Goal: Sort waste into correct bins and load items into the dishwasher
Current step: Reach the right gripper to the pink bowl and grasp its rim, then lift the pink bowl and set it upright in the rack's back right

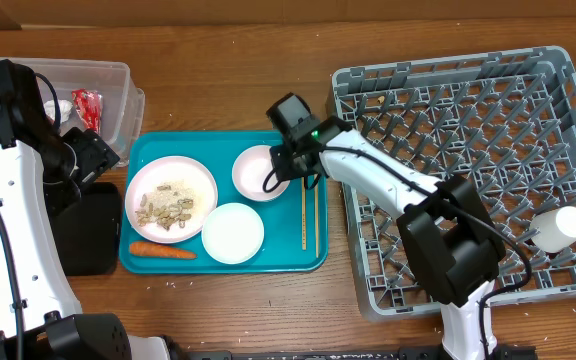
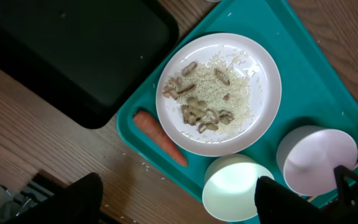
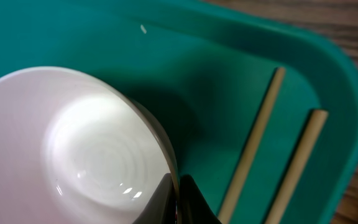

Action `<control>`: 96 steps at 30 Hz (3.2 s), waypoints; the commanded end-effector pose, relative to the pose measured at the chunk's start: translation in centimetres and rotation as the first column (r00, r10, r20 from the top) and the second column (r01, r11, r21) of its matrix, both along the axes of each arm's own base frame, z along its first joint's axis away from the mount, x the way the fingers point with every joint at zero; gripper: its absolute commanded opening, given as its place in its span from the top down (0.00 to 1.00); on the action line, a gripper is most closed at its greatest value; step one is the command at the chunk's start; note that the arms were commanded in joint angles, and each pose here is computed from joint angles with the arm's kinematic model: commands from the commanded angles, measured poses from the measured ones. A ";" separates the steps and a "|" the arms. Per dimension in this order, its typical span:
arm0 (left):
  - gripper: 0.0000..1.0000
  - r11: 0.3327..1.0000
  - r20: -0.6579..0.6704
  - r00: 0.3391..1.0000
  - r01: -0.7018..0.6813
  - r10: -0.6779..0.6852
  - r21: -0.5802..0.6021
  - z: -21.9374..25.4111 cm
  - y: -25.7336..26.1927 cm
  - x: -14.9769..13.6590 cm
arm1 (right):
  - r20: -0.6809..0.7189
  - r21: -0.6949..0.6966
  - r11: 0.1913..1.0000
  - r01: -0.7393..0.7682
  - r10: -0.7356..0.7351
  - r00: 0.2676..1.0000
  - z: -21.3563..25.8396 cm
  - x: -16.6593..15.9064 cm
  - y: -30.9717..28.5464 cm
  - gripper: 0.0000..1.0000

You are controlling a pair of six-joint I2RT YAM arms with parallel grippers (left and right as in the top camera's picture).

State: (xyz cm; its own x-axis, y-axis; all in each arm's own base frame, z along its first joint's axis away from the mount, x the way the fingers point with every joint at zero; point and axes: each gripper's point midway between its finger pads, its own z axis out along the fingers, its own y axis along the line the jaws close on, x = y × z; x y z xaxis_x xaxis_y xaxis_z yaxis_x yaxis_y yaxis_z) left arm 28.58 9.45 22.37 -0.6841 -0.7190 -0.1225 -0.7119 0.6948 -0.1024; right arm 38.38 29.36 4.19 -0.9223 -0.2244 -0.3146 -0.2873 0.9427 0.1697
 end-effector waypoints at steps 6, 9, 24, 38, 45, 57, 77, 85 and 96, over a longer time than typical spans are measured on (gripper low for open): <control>0.20 1.000 0.048 0.999 -0.017 0.016 0.014 0.6 0.4 1.0 | 0.403 0.154 0.988 0.028 -0.088 0.911 21.0 7.1 -5.2 0.96; 0.19 0.999 0.083 0.996 -0.018 0.016 0.030 0.8 0.8 1.8 | 0.497 0.167 0.983 0.077 -0.151 0.855 26.2 8.1 -9.3 0.96; 0.13 0.992 0.220 0.975 -0.041 0.015 0.117 2.1 2.8 5.1 | 0.699 -0.272 0.418 0.867 -0.533 0.477 28.4 5.4 -42.0 0.96; 0.13 0.992 0.234 0.972 -0.057 0.029 0.114 2.2 2.8 5.4 | 0.768 -0.511 -0.063 0.857 -0.481 0.423 22.9 0.1 -49.3 0.96; 0.12 0.992 0.238 0.971 -0.057 0.028 0.115 2.2 2.9 5.5 | 0.730 -0.627 -0.126 0.769 -0.441 0.523 18.1 -2.0 -49.6 0.96; 0.11 0.992 0.229 0.973 -0.056 0.029 0.112 2.1 2.8 5.3 | 0.660 -0.696 -0.080 0.713 -0.461 0.593 14.8 -2.6 -49.8 0.96; 0.10 0.993 0.230 0.973 -0.052 0.027 0.104 2.1 2.6 5.3 | 0.684 -0.685 -0.075 0.725 -0.412 0.603 16.0 -0.4 -50.4 0.96; 0.10 0.994 0.203 0.979 -0.050 0.029 0.096 1.8 2.4 4.7 | 0.649 -0.731 -0.062 0.680 -0.370 0.664 15.9 1.3 -50.6 0.96; 0.10 0.994 0.195 0.980 -0.049 0.030 0.094 1.7 2.4 4.5 | 0.586 -0.801 -0.118 0.587 -0.353 0.729 13.7 1.6 -50.3 0.96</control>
State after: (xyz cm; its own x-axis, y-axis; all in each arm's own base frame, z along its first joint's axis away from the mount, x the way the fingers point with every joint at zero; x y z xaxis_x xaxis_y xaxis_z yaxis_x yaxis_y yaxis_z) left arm 32.98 11.50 23.63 -0.6345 -0.7086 -0.3087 -0.6966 0.6973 -0.1688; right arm 39.65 -21.28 18.44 -0.9055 0.0685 -0.4187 0.4242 0.1461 -0.8937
